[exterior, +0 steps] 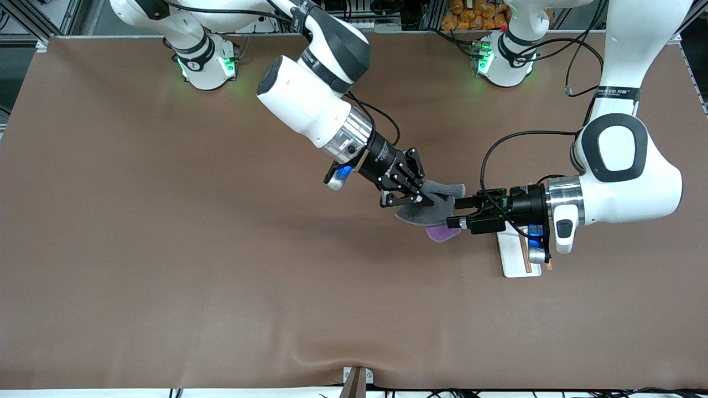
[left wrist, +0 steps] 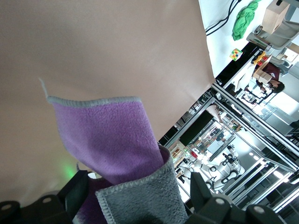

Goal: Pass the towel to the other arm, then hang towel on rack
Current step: 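Grasp the hanging towel with the left gripper below the right gripper, then open the right gripper and pull it back while the left gripper holds towel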

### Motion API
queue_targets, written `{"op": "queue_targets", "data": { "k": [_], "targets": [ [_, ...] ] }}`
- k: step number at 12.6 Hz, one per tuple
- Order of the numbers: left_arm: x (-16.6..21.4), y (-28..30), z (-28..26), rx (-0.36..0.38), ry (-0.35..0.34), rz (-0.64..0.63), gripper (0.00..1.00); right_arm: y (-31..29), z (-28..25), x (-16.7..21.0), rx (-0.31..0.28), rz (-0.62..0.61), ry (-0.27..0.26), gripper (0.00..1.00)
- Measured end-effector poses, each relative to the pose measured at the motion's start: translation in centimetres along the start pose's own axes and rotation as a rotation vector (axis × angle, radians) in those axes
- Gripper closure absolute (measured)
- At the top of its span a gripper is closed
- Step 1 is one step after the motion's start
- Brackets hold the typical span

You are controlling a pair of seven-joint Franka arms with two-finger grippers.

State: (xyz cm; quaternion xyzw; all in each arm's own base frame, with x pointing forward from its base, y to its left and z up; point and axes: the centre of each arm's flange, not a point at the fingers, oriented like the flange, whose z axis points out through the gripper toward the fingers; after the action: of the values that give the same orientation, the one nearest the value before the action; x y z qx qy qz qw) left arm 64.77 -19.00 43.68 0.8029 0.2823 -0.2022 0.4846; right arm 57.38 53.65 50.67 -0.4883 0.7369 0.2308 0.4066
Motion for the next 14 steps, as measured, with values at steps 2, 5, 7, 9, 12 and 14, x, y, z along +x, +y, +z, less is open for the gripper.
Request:
{"op": "queue_targets", "data": {
  "k": [2, 5, 7, 9, 12, 14],
  "targets": [
    [-0.1, 0.1, 0.1, -0.002, -0.004, 0.0, 0.04, 0.0, 0.0, 0.0, 0.0, 0.0, 0.0, 0.98],
    [-0.6, 0.5, 0.6, -0.032, -0.027, -0.008, 0.04, 0.0, 0.0, 0.0, 0.0, 0.0, 0.0, 0.98],
    [-0.7, 0.6, 0.6, -0.041, -0.032, -0.016, 0.04, 0.0, 0.1, 0.0, 0.0, -0.001, 0.001, 0.98],
    [-0.8, 0.7, 0.5, -0.044, -0.03, -0.026, 0.04, 0.0, 0.1, 0.1, 0.0, -0.002, 0.002, 0.98],
    [-0.9, 1.0, -0.2, -0.052, -0.024, -0.025, 0.04, 0.0, 0.1, 0.1, 0.0, -0.002, 0.002, 0.98],
    [-0.7, 1.2, -0.8, -0.062, -0.018, -0.028, 0.07, 0.0, 0.2, 0.1, 0.0, -0.002, 0.003, 0.98]
  ]
}}
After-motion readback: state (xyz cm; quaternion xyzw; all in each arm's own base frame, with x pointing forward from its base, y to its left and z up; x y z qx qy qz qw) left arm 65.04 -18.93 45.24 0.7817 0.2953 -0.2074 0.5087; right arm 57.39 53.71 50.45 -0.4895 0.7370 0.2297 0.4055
